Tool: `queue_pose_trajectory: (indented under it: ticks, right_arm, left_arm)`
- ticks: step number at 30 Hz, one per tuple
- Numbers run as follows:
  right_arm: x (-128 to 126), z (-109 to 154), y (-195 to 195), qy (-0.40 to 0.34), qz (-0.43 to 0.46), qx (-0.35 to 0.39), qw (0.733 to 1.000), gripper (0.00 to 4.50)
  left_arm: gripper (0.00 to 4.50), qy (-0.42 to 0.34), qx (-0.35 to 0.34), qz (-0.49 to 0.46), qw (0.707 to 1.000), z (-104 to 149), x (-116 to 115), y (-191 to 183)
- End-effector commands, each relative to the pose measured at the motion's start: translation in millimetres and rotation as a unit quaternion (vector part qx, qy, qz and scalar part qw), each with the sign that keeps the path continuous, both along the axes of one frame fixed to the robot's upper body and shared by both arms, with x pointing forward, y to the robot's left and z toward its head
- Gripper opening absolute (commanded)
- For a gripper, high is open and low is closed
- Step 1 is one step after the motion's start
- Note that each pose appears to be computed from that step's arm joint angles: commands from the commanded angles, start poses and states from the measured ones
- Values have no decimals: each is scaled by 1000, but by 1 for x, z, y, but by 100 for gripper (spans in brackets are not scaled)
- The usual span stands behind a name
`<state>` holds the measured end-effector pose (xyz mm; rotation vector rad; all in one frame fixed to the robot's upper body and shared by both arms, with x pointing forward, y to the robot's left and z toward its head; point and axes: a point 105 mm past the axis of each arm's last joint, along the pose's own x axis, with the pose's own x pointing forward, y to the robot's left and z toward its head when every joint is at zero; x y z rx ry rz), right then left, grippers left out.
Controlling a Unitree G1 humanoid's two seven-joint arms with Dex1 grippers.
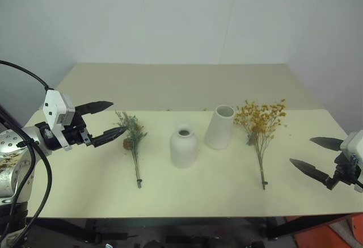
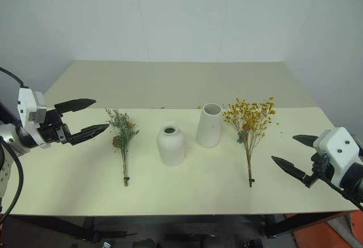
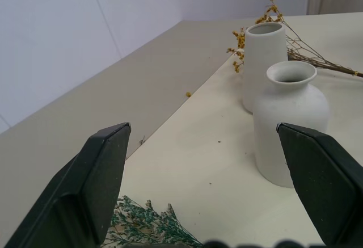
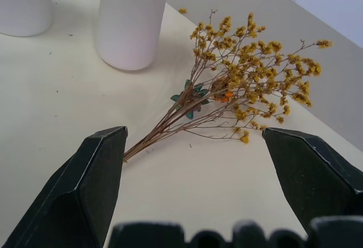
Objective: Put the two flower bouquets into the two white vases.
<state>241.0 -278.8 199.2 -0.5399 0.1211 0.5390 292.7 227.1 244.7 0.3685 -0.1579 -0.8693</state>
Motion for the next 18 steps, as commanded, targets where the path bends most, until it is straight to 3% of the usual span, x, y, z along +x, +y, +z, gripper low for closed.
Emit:
queue_pose_trajectory:
  ticks: [1,18]
  right_arm:
    - [-2,13,0,-22,-2,-18,1000,448]
    - [-1,11,-1,-10,-5,-18,1000,448]
  left_arm:
    - [450,-24,3,-6,1000,10,-1,-2]
    - [450,-24,2,-8,1000,10,-2,-4]
